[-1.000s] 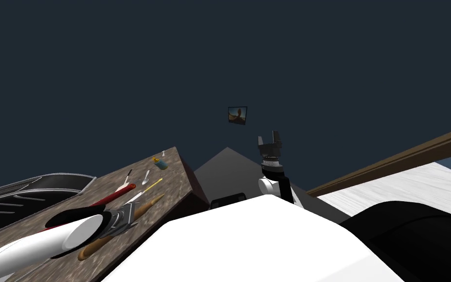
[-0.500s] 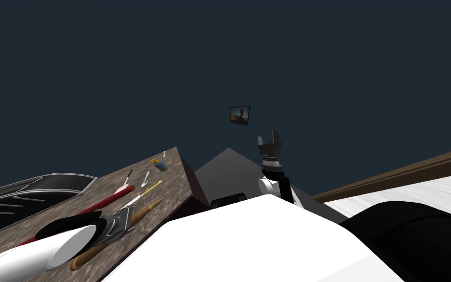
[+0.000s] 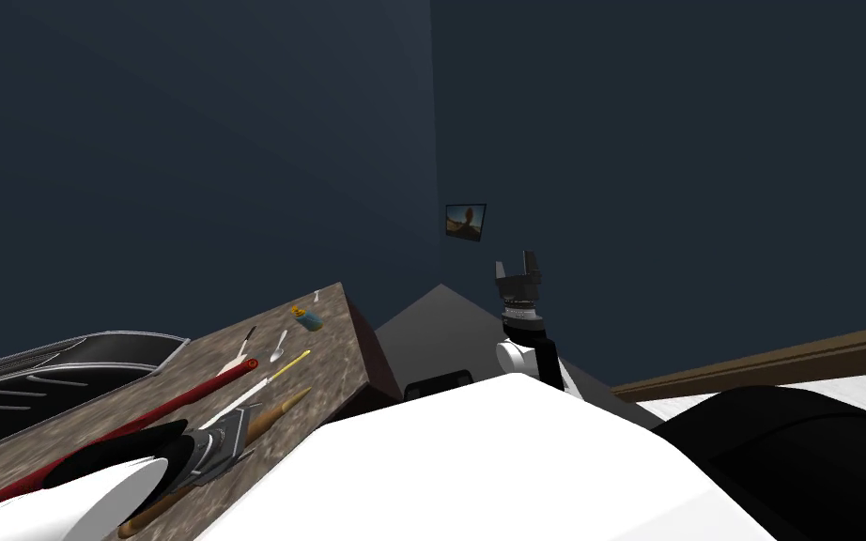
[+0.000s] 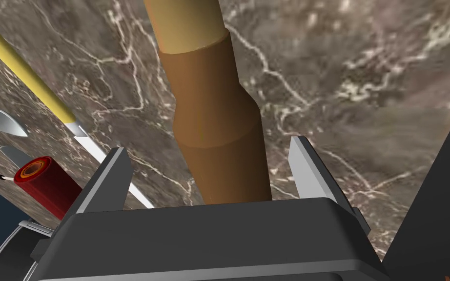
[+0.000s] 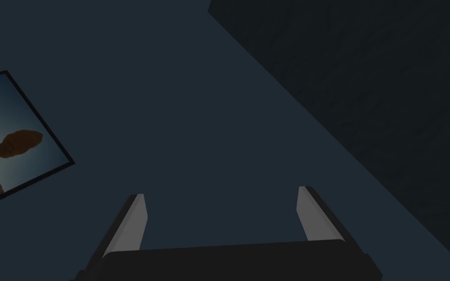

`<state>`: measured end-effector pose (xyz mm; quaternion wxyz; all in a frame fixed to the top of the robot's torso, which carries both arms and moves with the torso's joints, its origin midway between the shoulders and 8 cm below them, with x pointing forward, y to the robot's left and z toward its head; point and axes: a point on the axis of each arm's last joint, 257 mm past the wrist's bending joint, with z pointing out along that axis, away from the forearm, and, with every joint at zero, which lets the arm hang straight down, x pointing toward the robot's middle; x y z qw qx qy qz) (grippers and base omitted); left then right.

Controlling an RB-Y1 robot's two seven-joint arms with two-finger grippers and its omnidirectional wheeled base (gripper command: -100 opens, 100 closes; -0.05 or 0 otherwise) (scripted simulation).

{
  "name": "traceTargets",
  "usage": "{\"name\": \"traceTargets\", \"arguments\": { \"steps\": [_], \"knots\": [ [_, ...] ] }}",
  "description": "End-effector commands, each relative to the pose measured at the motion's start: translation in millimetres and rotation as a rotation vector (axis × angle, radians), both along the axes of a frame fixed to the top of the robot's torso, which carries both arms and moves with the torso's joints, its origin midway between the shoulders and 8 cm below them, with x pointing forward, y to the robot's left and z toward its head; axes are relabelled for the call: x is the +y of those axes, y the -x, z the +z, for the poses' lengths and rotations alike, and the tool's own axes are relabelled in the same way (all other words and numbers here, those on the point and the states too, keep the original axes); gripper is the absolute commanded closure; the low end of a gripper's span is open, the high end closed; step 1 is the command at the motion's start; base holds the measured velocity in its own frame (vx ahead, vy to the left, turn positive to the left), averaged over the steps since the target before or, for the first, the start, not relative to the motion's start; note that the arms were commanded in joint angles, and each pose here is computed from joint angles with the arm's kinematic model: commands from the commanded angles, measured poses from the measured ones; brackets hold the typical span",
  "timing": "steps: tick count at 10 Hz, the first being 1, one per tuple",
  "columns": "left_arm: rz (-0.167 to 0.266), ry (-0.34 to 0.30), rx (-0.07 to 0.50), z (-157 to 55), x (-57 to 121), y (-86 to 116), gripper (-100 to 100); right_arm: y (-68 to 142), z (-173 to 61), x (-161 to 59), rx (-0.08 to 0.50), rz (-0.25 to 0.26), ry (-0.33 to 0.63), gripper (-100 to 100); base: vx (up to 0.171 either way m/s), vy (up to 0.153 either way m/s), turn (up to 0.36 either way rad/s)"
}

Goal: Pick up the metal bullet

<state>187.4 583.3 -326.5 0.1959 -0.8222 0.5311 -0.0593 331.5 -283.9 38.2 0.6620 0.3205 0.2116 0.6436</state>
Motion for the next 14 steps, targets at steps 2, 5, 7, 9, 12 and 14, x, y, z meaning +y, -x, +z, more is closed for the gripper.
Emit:
{"name": "traceTargets", "arguments": {
  "steps": [2, 5, 7, 9, 12, 14],
  "knots": [
    [-0.014, 0.012, 0.003, -4, -6.2, 11, -100, 0, 0, 0, 0.0, 0.0, 0.0, 0, 0.044, -0.014, 0.058],
    [-0.026, 0.023, -0.005, -7, -11.7, 20, -100, 0, 0, 0, 0.0, 0.0, 0.0, 0, 0.069, -0.01, 0.044],
    [-0.034, 0.038, -0.002, -10, -18.1, 29, -100, 0, 0, 0, 0.0, 0.0, 0.0, 0, 0.065, -0.012, 0.056],
    [-0.033, 0.033, -0.001, -10, -15.1, 27, 100, 0, 0, 0, 0.0, 0.0, 0.0, 0, 0.011, -0.002, 0.003],
    [-0.032, 0.033, -0.004, -10, -14.8, 26, 100, 0, 0, 0, 0.0, 0.0, 0.0, 0, 0.0, 0.0, 0.0],
    [-0.032, 0.032, -0.003, -10, -14.7, 26, 0, 0, 0, 0, 0.0, 0.0, 0.0, 0, 0.0, 0.0, 0.0]
  ]
}}
